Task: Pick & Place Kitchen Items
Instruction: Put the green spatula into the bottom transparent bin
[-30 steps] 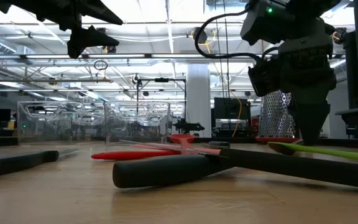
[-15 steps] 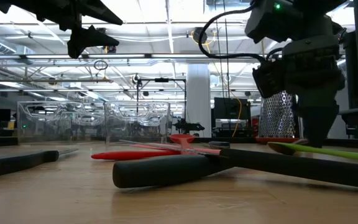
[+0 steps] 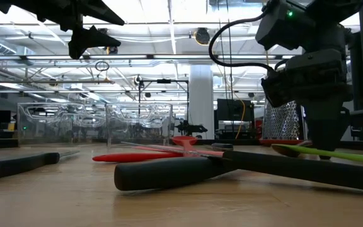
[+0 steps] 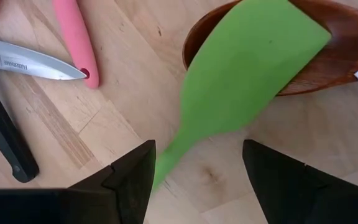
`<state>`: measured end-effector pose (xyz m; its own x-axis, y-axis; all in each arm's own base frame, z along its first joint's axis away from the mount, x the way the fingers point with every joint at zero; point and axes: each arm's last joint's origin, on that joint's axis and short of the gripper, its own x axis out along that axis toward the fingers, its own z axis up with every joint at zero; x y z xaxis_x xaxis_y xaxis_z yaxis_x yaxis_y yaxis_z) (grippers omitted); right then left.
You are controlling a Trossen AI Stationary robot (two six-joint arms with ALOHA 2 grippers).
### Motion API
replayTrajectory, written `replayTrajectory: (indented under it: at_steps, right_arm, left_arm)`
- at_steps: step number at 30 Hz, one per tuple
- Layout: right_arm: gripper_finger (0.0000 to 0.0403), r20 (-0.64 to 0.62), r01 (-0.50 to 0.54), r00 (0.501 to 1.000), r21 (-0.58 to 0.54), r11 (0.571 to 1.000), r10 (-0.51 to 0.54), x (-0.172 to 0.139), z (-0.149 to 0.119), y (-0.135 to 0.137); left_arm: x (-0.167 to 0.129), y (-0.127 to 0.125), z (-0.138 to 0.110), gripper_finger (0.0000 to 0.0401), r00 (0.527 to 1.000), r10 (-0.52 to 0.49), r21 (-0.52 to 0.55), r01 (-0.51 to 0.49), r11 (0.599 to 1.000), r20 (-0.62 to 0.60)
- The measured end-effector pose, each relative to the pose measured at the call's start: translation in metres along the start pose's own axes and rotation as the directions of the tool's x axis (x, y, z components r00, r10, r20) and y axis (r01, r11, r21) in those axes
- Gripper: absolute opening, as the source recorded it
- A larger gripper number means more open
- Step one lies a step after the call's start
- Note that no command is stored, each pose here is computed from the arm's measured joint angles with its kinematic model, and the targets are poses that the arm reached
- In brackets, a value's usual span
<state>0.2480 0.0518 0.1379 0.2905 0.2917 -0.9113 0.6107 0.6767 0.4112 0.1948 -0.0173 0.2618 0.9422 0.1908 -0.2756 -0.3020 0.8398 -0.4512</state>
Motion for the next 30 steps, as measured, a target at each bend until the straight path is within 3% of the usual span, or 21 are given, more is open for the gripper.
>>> replayTrajectory:
  at_steps: [15,30]
  right_arm:
    - [0.0233,0.066,0.053,0.996,0.039,0.998,-0.056,0.003,-0.006,0.003]
    - [0.0132,0.121,0.096,0.987,0.119,0.988,-0.110,0.005,-0.013,0.005]
  left_arm:
    - [0.000,0.001,0.001,0.0234,0.999,0.038,0.013,-0.038,0.999,0.025]
    - [0.000,0.002,0.001,0.0234,0.998,0.047,0.029,-0.048,0.998,0.031]
